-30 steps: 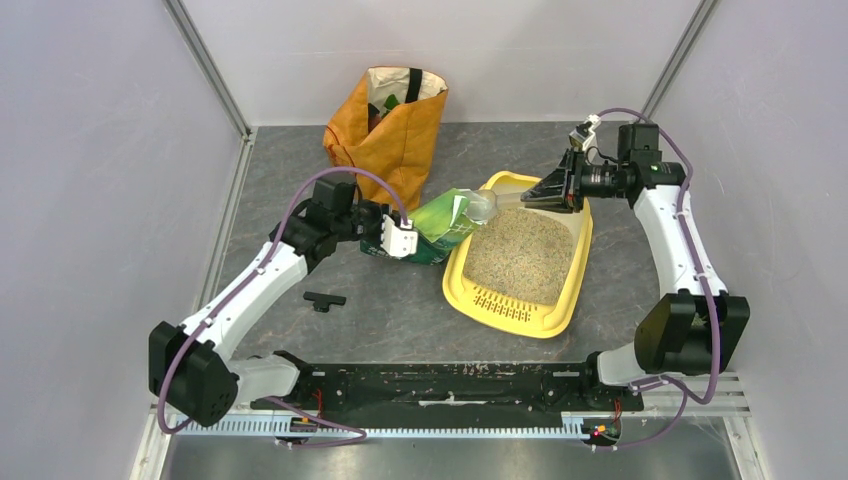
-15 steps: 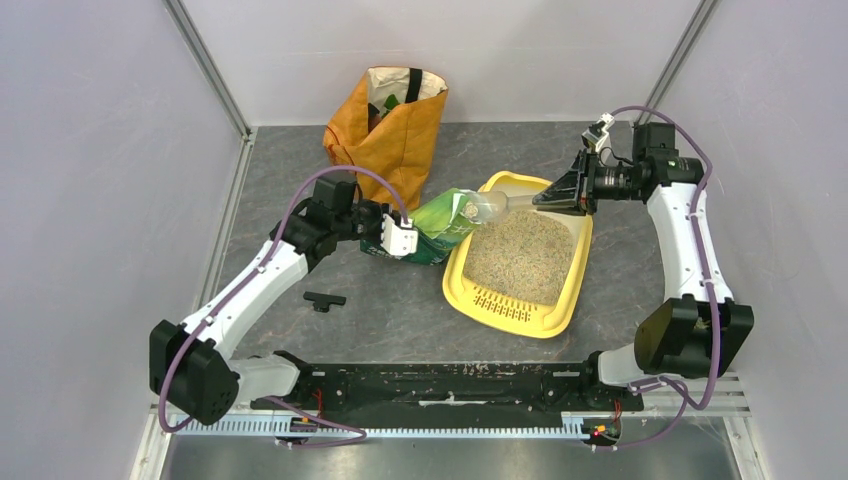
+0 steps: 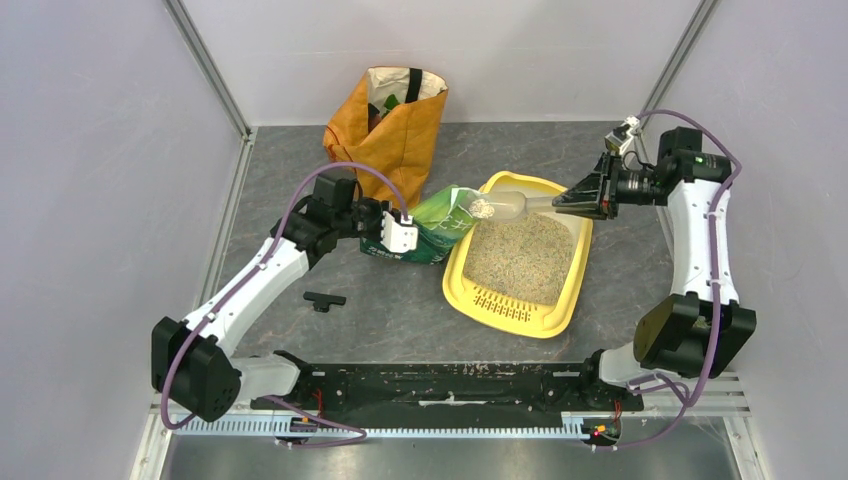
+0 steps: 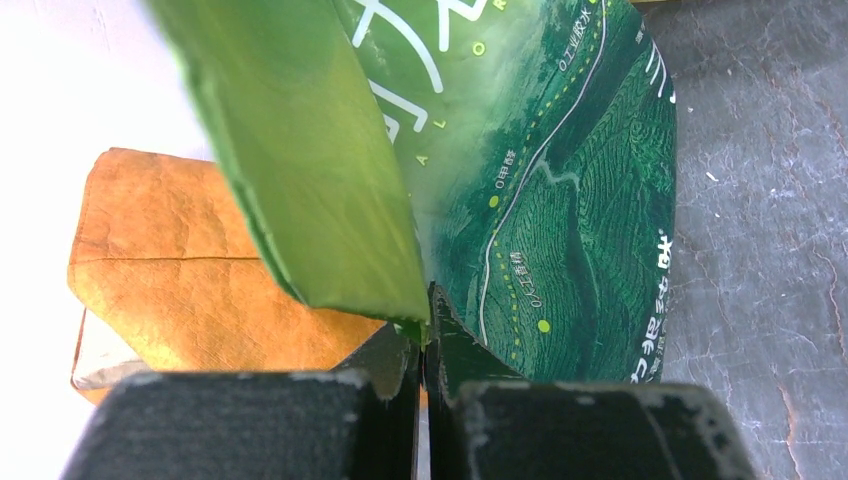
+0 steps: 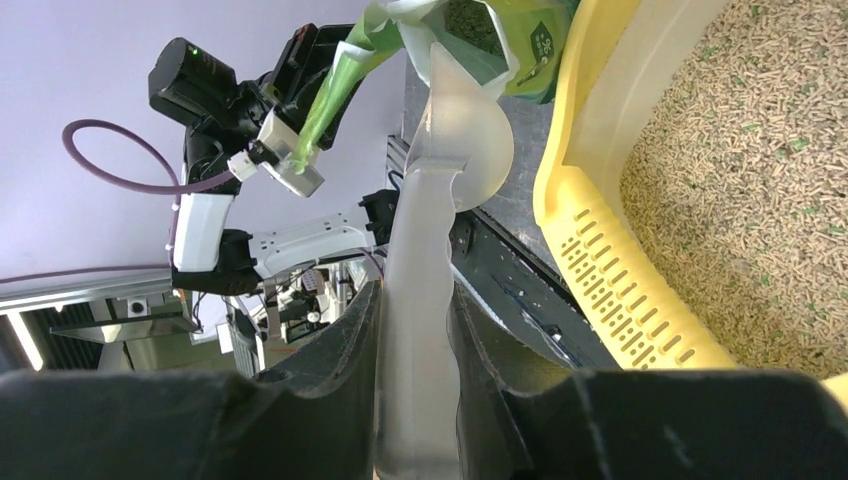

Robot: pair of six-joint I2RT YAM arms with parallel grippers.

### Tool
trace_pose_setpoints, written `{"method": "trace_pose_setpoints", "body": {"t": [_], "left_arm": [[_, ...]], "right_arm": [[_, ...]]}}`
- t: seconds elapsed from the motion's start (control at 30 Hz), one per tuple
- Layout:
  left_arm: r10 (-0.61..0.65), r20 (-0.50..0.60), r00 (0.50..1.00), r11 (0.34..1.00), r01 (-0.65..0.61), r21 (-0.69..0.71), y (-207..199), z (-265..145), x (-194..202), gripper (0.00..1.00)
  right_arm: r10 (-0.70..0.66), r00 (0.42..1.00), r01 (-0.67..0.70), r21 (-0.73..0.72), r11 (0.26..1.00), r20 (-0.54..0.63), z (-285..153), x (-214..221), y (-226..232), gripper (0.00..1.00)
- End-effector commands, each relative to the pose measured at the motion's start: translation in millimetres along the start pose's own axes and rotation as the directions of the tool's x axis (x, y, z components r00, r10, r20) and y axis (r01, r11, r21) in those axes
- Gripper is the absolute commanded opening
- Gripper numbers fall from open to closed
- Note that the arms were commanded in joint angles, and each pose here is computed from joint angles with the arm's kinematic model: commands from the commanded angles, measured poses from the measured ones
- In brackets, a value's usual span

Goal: Fill the litter box with clean litter

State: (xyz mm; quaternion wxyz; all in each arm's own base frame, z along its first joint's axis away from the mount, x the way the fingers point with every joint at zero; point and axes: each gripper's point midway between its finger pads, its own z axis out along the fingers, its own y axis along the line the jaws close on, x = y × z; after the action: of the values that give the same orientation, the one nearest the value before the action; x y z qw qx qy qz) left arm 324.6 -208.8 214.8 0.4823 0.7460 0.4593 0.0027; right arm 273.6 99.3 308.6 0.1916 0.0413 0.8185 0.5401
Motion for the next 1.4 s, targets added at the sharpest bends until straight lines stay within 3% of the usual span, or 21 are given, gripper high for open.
{"method": "trace_pose_setpoints", "body": {"t": [0.0, 0.3, 0.4, 0.57, 0.77, 0.9, 1.03, 1.13, 1.2, 1.37], "left_arm": [[0.098, 0.065, 0.993, 0.979, -0.085, -0.183, 65, -18, -30, 0.02], [0.099, 0.079, 0.992, 0.980, -0.083, -0.178, 65, -17, -32, 0.02], [0.099, 0.081, 0.992, 0.980, -0.083, -0.179, 65, -17, -32, 0.02], [0.103, 0.078, 0.992, 0.980, -0.087, -0.181, 65, -16, -31, 0.02], [0.107, 0.083, 0.991, 0.978, -0.090, -0.186, 67, -15, -32, 0.02], [0.112, 0.084, 0.990, 0.978, -0.094, -0.188, 69, -14, -32, 0.02], [0.114, 0.085, 0.990, 0.979, -0.097, -0.180, 66, -15, -32, 0.02], [0.120, 0.082, 0.989, 0.979, -0.104, -0.178, 64, -15, -32, 0.02], [0.122, 0.083, 0.989, 0.978, -0.106, -0.180, 65, -16, -32, 0.02], [0.129, 0.085, 0.988, 0.976, -0.111, -0.185, 67, -17, -34, 0.02]], "right_arm": [[-0.015, 1.000, 0.016, -0.059, 0.998, 0.019, -20, 4, 16, 0.00], [-0.008, 1.000, 0.008, 0.061, 0.998, -0.009, -46, 17, -19, 0.00], [-0.024, 0.999, 0.029, 0.224, 0.974, -0.029, -46, 13, -46, 0.00], [-0.133, 0.988, 0.151, 0.563, 0.813, -0.074, -45, 3, -81, 0.00], [-0.291, 0.951, 0.274, 0.716, 0.642, -0.103, -50, -19, -74, 0.00], [-0.378, 0.906, 0.398, 0.697, 0.597, -0.194, -38, -17, -61, 0.00], [-0.454, 0.879, 0.445, 0.599, 0.666, -0.148, -26, -32, -21, 0.00], [-0.518, 0.852, 0.496, 0.434, 0.752, -0.074, -12, -34, 30, 0.00], [-0.586, 0.808, 0.567, 0.348, 0.746, -0.061, 3, -27, 62, 0.00], [-0.626, 0.777, 0.615, 0.281, 0.736, -0.061, 15, -22, 82, 0.00]]}}
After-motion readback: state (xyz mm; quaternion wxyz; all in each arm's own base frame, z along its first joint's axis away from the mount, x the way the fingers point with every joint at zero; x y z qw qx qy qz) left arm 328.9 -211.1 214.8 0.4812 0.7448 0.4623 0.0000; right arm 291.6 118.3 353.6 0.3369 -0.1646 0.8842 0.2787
